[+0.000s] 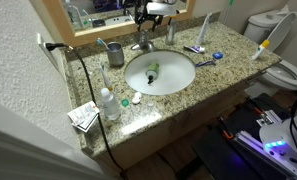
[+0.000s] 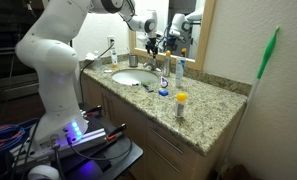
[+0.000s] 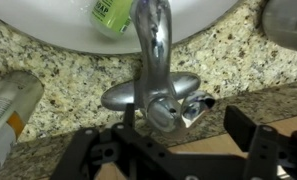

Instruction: Push the faucet handle downwards

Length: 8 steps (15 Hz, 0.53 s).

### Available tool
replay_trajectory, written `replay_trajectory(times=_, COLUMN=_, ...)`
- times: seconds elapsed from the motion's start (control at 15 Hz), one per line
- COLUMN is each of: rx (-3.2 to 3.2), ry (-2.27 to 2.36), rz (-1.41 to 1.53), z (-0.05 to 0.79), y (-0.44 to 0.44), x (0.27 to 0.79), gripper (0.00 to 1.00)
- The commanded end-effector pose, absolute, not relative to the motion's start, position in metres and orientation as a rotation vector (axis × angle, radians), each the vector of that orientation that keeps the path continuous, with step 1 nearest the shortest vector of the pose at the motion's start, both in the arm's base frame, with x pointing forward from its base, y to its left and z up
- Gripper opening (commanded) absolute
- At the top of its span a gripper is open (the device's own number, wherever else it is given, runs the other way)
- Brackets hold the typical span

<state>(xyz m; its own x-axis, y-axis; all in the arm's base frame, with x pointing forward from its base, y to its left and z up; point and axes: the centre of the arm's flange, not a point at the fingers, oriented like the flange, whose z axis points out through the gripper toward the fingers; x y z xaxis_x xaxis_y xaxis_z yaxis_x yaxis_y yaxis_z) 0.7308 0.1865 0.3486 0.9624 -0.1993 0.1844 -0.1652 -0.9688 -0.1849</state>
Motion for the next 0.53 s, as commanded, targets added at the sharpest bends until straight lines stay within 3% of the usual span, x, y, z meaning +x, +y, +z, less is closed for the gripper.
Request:
replay_trajectory(times=0.0, rx=-2.965, ry=0.300, rz=-0.272, z=0.361, y=0.192, x=0.748, gripper=0.60)
replay_trajectory(times=0.2, rx=-2.976, ry=0.312, rz=-0.235, z=0.376, y=0.194, x=0.740, gripper=0.39)
replay_trajectory(times=0.33, rx=-2.994, ry=0.322, rz=-0.158, z=0.382, y=0.193, x=0.734, gripper=0.46)
replay_trajectory(times=0.4, rx=-3.017, ry=0.347, rz=-0.109, z=0.382, y=0.191, x=0.733, gripper=0.71)
replay_trajectory(times=0.47, rx=-3.018, ry=0.362, rz=-0.075, z=0.381, y=0.187, x=0.731, gripper=0.71)
